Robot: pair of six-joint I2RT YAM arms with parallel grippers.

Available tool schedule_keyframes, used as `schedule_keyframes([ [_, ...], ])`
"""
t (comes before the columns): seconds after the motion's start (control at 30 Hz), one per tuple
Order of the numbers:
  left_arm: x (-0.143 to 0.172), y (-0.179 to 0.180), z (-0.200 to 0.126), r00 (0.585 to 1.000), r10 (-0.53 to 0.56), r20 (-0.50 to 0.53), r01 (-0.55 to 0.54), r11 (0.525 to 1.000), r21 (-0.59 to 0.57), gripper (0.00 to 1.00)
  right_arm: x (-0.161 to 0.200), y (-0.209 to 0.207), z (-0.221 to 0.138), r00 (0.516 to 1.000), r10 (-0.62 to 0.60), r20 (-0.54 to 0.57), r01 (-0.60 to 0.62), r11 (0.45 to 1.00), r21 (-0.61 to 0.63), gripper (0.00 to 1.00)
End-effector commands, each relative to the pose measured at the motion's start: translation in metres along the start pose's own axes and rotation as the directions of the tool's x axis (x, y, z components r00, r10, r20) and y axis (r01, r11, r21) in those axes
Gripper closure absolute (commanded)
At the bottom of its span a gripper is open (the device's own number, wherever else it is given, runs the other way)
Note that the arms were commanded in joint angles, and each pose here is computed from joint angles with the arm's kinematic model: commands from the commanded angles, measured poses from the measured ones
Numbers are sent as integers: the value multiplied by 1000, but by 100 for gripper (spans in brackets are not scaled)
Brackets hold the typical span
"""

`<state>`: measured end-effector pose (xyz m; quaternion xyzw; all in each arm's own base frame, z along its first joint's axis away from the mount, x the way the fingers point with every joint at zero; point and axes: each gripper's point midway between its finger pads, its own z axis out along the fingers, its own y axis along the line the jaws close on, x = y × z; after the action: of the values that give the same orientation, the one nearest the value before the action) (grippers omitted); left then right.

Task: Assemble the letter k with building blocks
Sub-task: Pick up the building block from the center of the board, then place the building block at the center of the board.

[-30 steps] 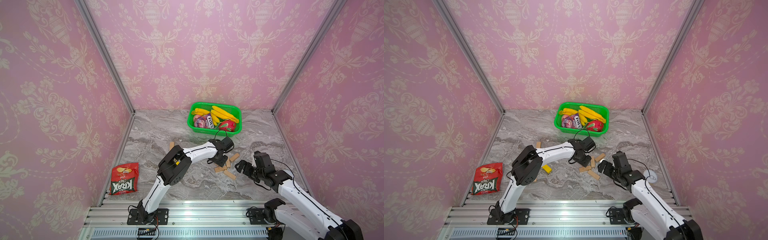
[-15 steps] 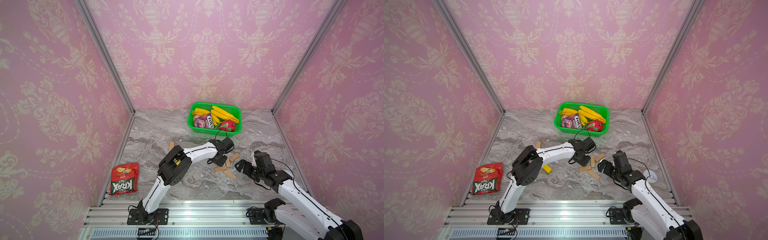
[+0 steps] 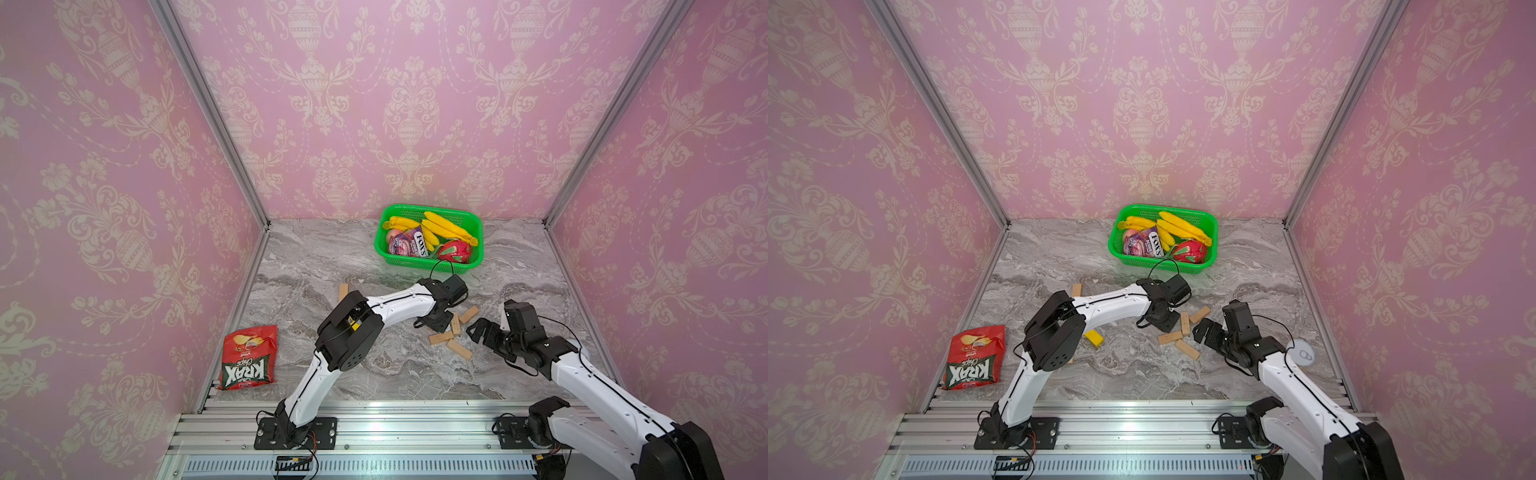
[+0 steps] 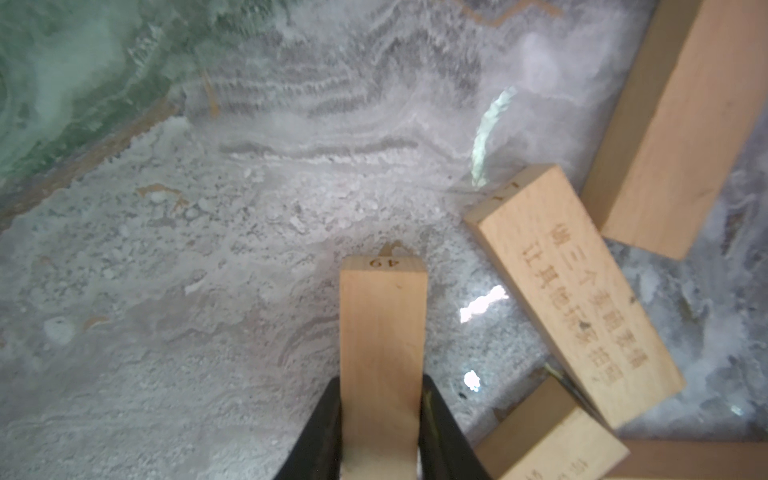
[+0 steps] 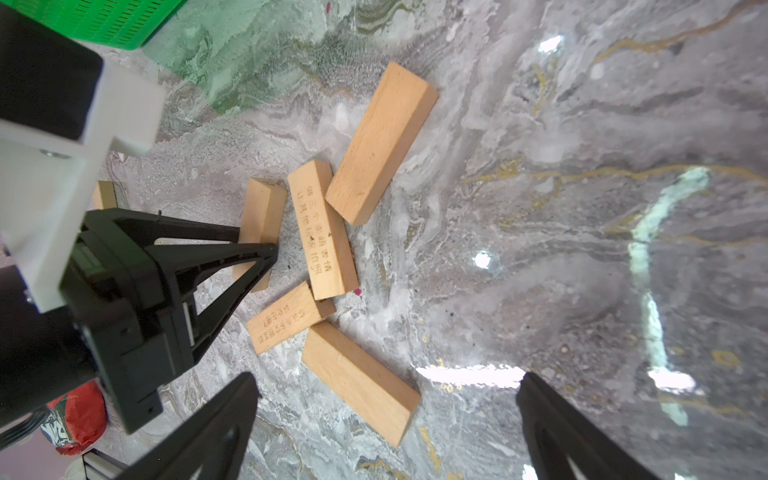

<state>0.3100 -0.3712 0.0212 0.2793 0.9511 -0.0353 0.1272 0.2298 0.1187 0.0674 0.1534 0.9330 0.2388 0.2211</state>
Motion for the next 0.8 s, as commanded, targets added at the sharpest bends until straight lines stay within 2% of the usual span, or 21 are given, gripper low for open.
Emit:
schedule_keyframes([
  [0.0,-3,6,-7,998,-64,-3,64,998,17,74,-8,9,-2,999,-28,15,29,999,-26,0],
  [0.13,-12,11,-12,989,-147,6,146,987,66,80,-13,11,-7,999,-47,22,47,999,-17,0],
  [0.27,-17,23,-17,983,-185,20,184,982,40,85,-16,13,-7,999,-43,30,44,999,-24,0],
  [0.6,-8,76,-32,948,-312,57,314,949,-18,87,-22,18,-11,999,-43,31,44,999,-20,0],
  [0.77,-2,112,-35,915,-395,82,400,915,-60,87,-20,19,-10,999,-33,22,34,999,-31,0],
])
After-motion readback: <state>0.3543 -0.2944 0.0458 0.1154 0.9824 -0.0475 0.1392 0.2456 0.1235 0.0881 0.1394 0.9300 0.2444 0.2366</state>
